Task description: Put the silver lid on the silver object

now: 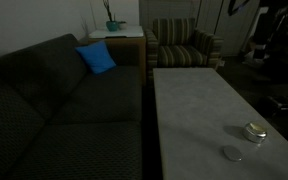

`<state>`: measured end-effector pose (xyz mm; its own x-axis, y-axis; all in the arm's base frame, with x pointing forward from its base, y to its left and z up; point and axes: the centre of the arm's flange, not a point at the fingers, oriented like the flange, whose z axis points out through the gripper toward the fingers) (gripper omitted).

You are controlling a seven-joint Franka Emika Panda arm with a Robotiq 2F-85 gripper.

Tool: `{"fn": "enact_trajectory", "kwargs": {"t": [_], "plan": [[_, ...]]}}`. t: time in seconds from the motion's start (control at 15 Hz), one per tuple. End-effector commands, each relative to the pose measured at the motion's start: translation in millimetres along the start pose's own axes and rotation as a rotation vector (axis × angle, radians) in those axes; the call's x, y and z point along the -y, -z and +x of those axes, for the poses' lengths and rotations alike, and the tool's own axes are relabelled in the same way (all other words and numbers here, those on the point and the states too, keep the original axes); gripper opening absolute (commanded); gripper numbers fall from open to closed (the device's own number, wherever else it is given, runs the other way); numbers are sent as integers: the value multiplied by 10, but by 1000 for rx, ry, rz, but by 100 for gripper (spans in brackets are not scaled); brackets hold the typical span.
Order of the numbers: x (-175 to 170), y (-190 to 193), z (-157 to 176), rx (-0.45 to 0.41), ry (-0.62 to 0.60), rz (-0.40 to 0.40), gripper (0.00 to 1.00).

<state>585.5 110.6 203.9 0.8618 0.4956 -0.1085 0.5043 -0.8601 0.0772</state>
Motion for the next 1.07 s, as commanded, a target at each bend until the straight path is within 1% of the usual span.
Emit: {"fn": "enact_trajectory", "kwargs": {"t": [0.0,0.07,0.13,0.2,0.27,0.4,0.8,1.0], "plan": [[-24,-672,508,50,124,6,100],[-54,-779,591,49,140,22,100],[-94,-739,659,40,118,67,100],[66,-722,347,49,100,31,100],[39,-790,434,42,104,39,100],[-16,-806,527,32,104,44,100],[-22,-766,577,27,105,38,100],[51,-984,607,36,94,47,100]]}}
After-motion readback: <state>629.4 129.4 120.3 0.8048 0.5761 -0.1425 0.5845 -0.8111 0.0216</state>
